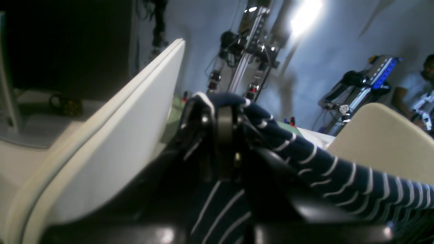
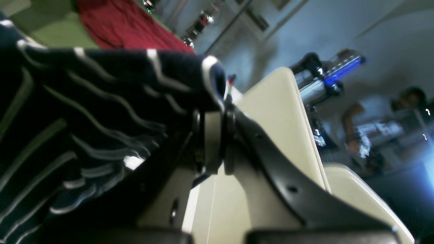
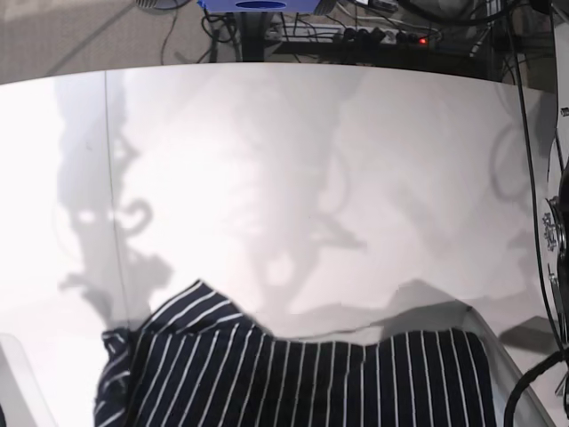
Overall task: Layout the t-shirt on the table in an organized manner, then fold the t-shirt properly
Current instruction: 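Lower the held shirt flat onto the table with both grippers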
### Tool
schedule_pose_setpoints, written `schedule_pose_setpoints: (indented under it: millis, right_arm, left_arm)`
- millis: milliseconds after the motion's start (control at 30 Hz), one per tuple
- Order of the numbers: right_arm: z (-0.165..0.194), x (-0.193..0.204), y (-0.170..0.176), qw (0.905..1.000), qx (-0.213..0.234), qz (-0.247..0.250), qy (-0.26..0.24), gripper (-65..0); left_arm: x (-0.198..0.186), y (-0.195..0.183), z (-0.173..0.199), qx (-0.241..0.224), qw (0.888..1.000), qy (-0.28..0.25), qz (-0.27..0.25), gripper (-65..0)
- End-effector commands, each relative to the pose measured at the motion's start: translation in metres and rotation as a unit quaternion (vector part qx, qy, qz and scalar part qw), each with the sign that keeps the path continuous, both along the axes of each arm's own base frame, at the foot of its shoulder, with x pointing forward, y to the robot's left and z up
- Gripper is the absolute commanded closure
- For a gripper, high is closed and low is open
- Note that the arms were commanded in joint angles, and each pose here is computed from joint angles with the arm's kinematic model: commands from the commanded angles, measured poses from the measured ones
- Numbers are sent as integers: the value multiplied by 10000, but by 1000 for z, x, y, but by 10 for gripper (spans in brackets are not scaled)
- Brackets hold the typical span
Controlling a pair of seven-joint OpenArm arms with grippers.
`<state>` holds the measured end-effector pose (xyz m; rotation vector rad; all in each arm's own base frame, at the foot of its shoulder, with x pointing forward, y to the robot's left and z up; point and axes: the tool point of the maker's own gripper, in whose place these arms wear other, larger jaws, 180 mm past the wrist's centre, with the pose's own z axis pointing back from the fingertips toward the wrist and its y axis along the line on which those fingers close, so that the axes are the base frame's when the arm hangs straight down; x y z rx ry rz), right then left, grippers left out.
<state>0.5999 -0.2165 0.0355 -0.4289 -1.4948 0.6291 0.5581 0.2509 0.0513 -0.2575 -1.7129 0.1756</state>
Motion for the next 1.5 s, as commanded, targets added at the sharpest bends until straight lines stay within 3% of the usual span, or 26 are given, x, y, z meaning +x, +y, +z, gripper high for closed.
schedule_pose_setpoints:
  millis: [0, 133, 300, 367, 500, 633, 767, 933, 1067, 1233, 1467]
  right_arm:
    - [14, 1, -9, 9998, 22, -56, -163, 0]
    - [-13, 10, -11, 10000, -36, -10, 77, 0]
    - [-9, 5, -23, 9995, -160, -229, 163, 0]
    - [8, -6, -35, 9981, -371, -487, 111, 0]
    - [65, -38, -32, 9934, -771, -679, -514, 0]
    - [-6, -55, -28, 9897, -1173, -819, 55, 0]
    - [-83, -95, -48, 9841, -1034, -1251, 727, 0]
    - [-208, -169, -58, 9624, -745, -1670, 2011, 0]
    - [-296, -219, -45, 9407, -373, -1640, 2946, 0]
    - [-358, -261, -26, 9173, -12, -1570, 3659, 0]
    - [-400, -301, -9, 8942, 122, -1483, 4223, 0]
  left_arm:
    - [-6, 6, 44, 15, 9984, -548, 97, 0]
    - [-7, 8, 75, 14, 9968, -790, 137, 0]
    - [-23, -14, 111, 110, 9930, -1173, -119, 0]
    - [-27, -26, 95, 225, 9950, -930, -282, 0]
    - [-30, -49, 37, 446, 9967, -367, -574, 0]
    - [-40, -56, -43, 565, 9956, 240, -705, 0]
    - [-71, -65, -115, 546, 9922, 709, -865, 0]
    - [-125, -79, -225, 651, 9757, 1758, -1134, 0]
    - [-169, -74, -296, 739, 9553, 2605, -1187, 0]
    - [-217, -71, -358, 697, 9292, 3416, -1224, 0]
    - [-263, -69, -405, 619, 9023, 4082, -1245, 0]
